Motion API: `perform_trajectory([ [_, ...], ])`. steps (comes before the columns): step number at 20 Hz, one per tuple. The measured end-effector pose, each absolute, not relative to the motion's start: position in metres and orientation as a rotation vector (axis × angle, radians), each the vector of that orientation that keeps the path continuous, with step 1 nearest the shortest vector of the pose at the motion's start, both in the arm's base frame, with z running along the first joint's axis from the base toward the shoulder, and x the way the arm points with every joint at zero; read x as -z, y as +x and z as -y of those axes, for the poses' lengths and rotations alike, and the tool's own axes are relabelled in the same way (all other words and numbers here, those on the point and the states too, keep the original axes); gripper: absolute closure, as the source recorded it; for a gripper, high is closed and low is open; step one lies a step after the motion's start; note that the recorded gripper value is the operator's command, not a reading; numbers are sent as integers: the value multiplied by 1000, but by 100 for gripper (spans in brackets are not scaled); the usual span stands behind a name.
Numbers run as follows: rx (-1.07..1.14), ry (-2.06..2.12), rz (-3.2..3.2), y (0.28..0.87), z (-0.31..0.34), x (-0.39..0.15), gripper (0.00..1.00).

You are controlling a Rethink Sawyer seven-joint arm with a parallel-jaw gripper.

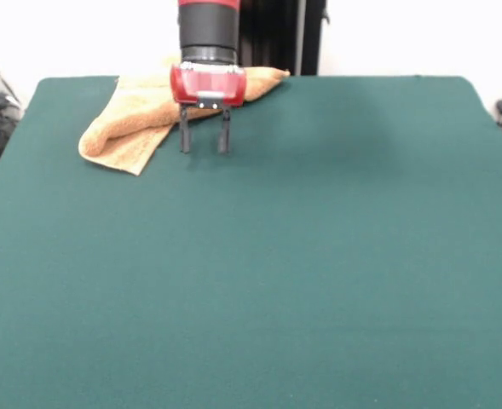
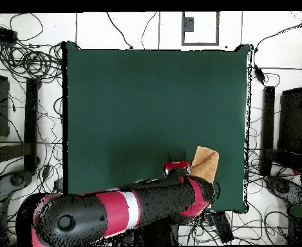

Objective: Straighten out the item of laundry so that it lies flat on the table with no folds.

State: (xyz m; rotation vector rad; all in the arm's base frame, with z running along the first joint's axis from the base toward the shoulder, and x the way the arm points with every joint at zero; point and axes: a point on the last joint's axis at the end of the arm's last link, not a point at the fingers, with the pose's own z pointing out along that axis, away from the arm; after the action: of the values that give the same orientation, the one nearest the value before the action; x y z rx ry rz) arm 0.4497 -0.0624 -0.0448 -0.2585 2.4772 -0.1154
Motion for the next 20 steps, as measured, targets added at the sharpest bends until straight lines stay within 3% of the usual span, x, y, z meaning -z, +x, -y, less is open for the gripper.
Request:
perform_trajectory([
  [20, -1, -356, -2510, 433, 48, 49, 0],
])
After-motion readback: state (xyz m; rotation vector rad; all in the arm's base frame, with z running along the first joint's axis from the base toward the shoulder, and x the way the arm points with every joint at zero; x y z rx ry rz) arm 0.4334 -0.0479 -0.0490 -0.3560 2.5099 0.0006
